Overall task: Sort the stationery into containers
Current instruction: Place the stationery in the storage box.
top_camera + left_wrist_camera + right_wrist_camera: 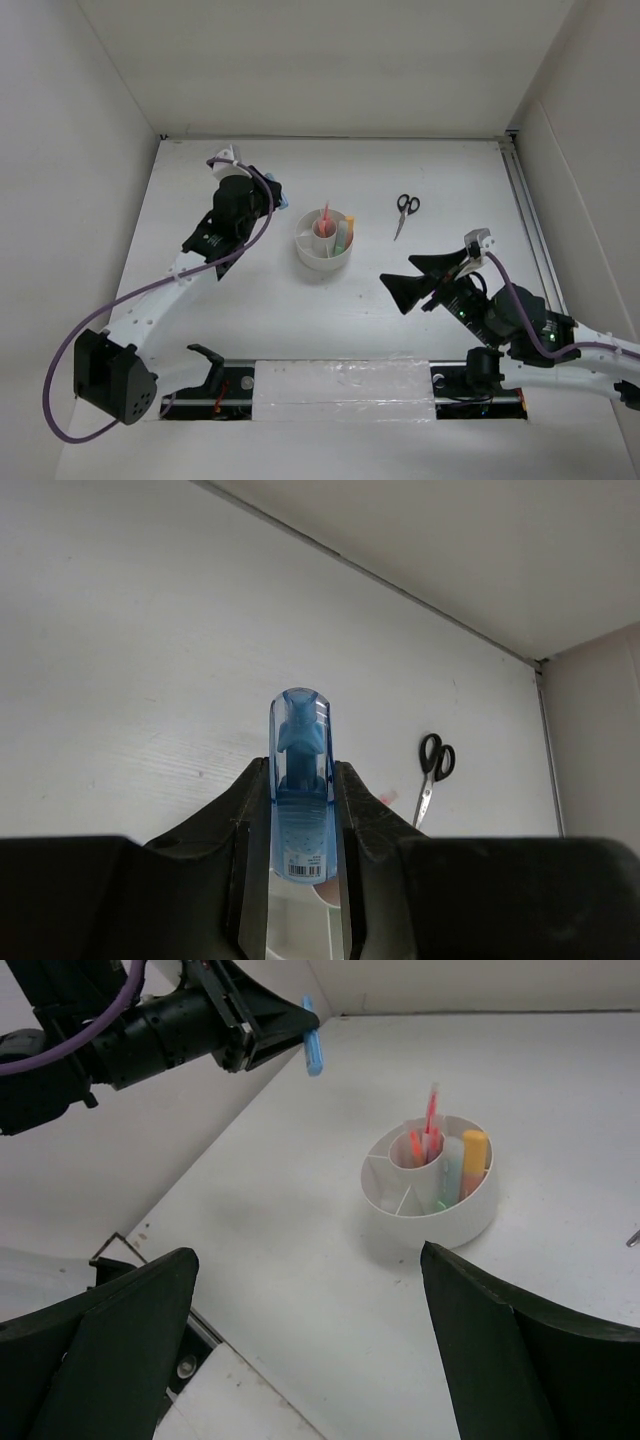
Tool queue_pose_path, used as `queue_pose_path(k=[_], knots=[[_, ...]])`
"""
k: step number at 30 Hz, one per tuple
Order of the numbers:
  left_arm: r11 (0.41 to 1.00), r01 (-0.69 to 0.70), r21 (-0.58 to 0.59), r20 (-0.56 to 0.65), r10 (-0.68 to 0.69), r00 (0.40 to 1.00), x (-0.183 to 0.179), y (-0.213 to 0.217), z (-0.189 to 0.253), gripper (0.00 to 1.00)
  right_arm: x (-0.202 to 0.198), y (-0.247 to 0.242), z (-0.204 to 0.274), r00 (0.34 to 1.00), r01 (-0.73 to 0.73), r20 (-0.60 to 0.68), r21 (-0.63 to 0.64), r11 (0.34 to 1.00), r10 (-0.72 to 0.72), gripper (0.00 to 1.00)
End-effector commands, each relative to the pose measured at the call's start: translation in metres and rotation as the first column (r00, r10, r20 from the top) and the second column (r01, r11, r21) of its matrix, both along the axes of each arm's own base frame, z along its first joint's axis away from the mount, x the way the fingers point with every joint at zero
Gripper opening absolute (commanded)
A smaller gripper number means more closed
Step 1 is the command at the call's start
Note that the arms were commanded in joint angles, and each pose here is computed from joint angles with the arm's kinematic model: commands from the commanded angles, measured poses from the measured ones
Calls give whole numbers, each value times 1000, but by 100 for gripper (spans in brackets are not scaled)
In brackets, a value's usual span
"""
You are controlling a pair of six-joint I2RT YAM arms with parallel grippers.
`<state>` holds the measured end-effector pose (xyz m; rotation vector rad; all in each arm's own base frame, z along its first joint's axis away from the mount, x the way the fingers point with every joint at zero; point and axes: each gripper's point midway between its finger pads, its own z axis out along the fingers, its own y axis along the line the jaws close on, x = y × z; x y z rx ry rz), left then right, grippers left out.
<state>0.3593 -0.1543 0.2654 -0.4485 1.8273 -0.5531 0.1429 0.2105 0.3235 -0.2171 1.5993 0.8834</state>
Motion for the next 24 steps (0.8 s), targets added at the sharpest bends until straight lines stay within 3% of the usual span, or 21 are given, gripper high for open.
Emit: queue_pose_path(k=[1,5,24], knots=[[998,65,-17,145,-62,988,16,-17,38,0,1,-5,19,1000,21,1,47,999,-21,99],[994,111,3,193,-109,975,19,-25,32,0,0,-5,15,1000,21,-14,41,999,-20,99],[959,282,21,190,-281,941,26,-62,-22,0,-7,-13,16,999,-7,-40,71,997,10,99]])
